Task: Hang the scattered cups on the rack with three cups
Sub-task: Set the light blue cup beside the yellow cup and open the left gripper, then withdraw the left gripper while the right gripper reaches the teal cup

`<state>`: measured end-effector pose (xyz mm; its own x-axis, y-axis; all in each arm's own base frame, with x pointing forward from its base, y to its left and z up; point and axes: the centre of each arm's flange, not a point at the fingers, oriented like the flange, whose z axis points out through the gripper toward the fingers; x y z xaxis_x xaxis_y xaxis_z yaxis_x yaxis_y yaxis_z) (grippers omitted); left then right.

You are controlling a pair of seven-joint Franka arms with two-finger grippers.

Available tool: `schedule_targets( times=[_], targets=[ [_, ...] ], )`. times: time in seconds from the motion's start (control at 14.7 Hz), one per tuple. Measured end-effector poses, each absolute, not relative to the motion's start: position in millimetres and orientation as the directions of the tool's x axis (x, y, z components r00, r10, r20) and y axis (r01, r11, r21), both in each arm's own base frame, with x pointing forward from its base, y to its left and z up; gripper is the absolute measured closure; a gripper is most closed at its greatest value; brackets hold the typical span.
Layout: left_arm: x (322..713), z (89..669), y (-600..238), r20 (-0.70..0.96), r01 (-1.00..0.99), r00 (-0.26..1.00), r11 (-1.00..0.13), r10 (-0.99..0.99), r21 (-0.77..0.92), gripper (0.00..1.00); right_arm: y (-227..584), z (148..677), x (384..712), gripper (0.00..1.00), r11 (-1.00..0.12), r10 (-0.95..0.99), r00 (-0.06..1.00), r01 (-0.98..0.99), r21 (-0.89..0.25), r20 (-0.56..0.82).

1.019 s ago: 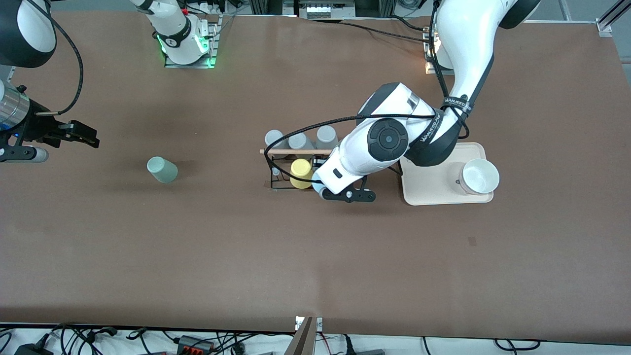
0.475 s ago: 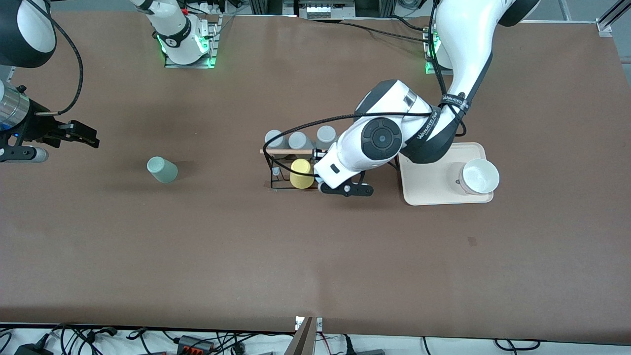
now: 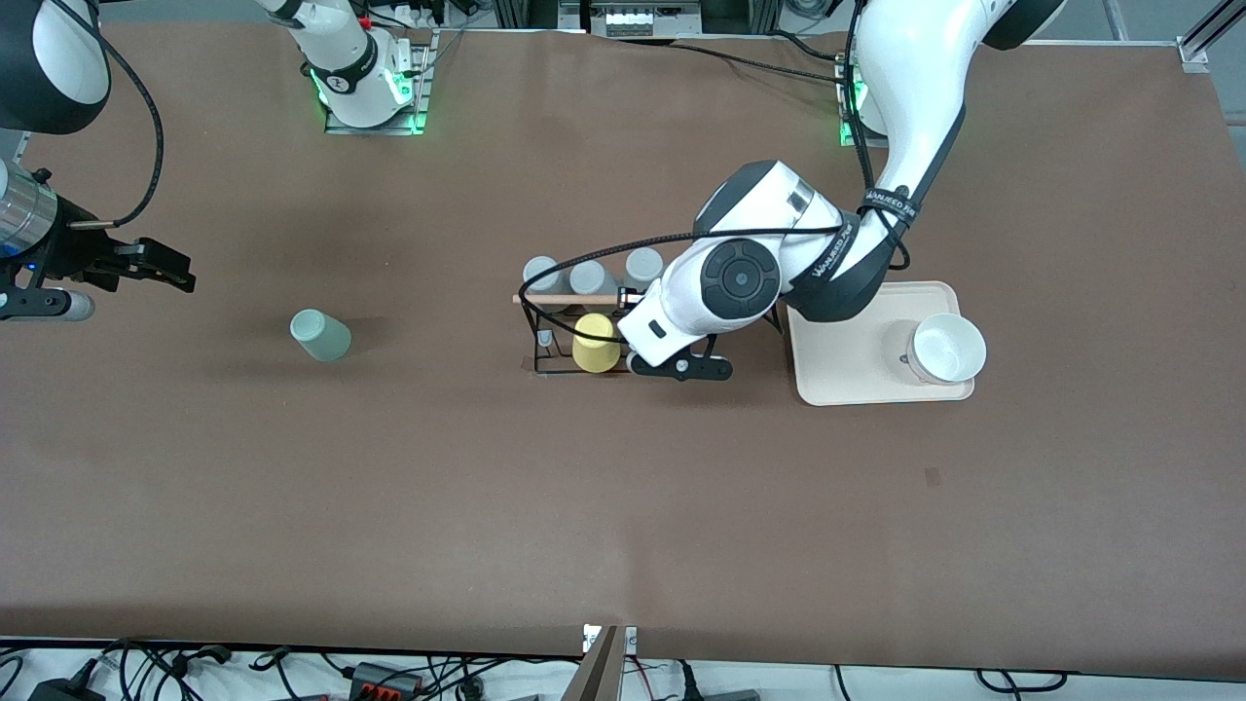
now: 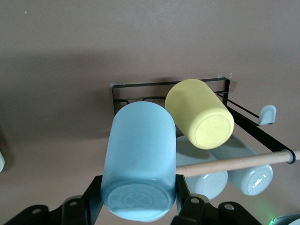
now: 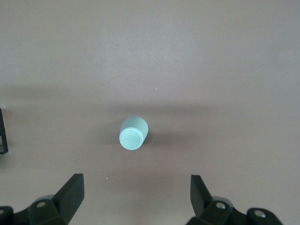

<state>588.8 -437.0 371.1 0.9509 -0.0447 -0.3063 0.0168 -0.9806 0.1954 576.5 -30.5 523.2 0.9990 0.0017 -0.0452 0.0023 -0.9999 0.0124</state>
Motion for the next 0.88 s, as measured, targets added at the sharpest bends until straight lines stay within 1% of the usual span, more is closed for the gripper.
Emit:
schedule_targets(
  times=[0.41,0.48,0.54,0.68,0.75,0.88],
  targets=[
    [589.4,331.7,-444.7,-0.313,0.02,0.949,-0.982,-0.04,0.187,0.35,-31.0,523.2,576.5,0.0,-1.0,0.001,0.999,0.002,0.012,-0.045],
    [589.5,328.9,-445.1,-0.31,0.017,0.95,-0.983,-0.041,0.182,0.31,-31.0,523.2,576.5,0.0,-1.0,0.001,0.999,0.001,0.012,-0.045],
    [590.8,329.0,-443.9,-0.303,0.015,0.952,-0.984,-0.04,0.177,0.23,-31.1,523.1,576.5,0.0,-1.0,0.001,0.999,0.001,0.012,-0.045],
    [600.3,338.2,-433.9,-0.272,0.021,0.962,-0.986,-0.026,0.167,0.05,-31.3,522.8,576.6,0.0,-1.0,0.0,0.999,0.001,0.012,-0.046],
    [609.4,346.2,-422.5,-0.256,0.037,0.967,-0.985,-0.007,0.166,0.0,-31.4,522.2,576.7,0.0,-1.0,0.0,0.999,0.001,0.012,-0.047],
    [629.4,368.0,-392.3,-0.22,0.079,0.975,-0.982,0.04,0.169,0.0,-31.5,519.7,577.5,0.0,-1.0,0.0,0.999,0.001,0.012,-0.052]
  ],
)
